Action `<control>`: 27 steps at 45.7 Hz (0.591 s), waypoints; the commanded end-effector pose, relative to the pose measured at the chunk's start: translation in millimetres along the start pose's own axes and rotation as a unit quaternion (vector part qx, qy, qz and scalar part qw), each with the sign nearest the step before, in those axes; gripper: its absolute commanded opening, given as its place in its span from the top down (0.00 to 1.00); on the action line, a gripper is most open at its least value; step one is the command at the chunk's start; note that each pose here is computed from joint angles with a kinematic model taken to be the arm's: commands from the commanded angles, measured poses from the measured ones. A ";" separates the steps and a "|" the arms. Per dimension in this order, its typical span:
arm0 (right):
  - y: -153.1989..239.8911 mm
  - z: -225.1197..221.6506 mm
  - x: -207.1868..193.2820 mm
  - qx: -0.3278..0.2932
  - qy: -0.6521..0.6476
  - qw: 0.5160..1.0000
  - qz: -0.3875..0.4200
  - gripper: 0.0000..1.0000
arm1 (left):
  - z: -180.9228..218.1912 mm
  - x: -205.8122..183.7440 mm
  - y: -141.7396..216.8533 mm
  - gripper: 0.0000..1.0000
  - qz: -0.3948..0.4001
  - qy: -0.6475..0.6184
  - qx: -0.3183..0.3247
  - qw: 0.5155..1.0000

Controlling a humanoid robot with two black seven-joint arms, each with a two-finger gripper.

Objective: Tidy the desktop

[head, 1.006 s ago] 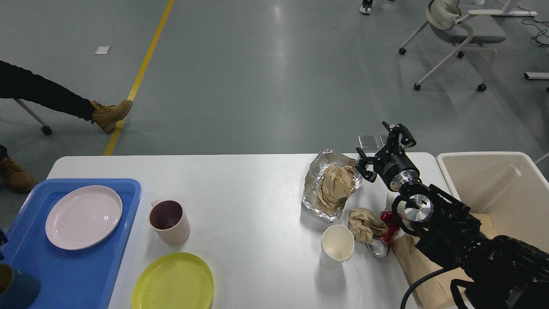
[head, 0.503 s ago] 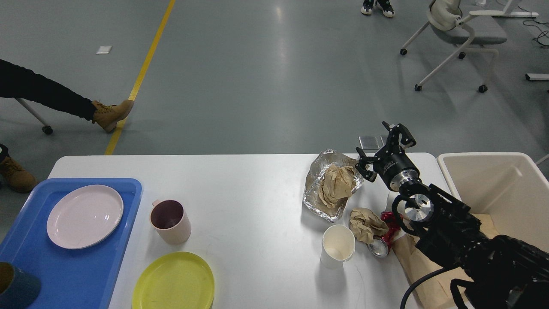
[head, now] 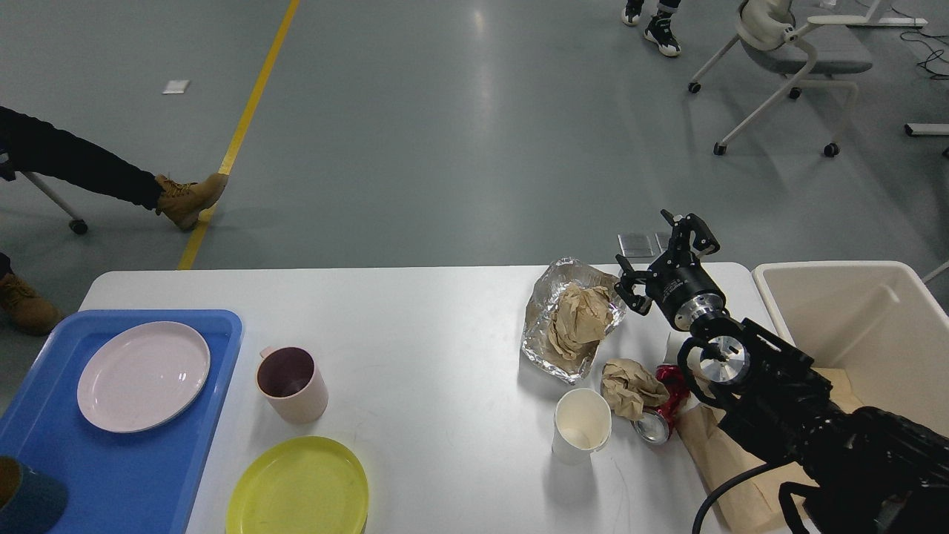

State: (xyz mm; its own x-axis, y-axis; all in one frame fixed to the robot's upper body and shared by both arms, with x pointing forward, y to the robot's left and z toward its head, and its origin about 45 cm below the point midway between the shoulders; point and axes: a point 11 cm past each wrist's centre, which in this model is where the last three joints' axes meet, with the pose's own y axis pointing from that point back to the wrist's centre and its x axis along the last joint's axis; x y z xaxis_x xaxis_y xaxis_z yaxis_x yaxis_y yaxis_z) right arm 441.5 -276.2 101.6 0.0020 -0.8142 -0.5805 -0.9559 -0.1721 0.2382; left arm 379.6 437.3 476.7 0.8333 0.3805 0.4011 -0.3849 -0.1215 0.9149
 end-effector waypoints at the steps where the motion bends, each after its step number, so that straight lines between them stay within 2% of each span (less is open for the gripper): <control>1: 0.0 0.0 0.0 0.000 0.000 1.000 0.000 0.00 | 41.4 -2.1 20.2 0.19 0.009 -0.052 -0.014 0.999; 15: 0.0 -0.1 0.0 0.000 0.000 1.000 0.000 0.00 | 140.6 -29.6 77.2 0.19 0.027 -0.155 -0.072 0.985; 21: 0.0 -0.1 0.0 0.000 0.000 1.000 0.000 0.00 | 177.3 -40.8 83.6 0.19 0.025 -0.178 -0.094 0.979; 27: 0.0 0.0 0.0 0.000 0.000 1.000 0.000 0.00 | 192.0 -46.4 86.4 0.19 0.025 -0.187 -0.098 0.977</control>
State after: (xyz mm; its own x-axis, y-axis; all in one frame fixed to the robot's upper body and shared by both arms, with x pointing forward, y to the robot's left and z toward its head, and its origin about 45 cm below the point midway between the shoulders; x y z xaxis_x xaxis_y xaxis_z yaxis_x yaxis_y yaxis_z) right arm 441.5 -276.2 101.6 0.0020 -0.8142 -0.5806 -0.9559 -0.1721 0.2382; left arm 383.7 247.2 544.7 0.8843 0.0329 0.4658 -0.4669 0.0564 0.8825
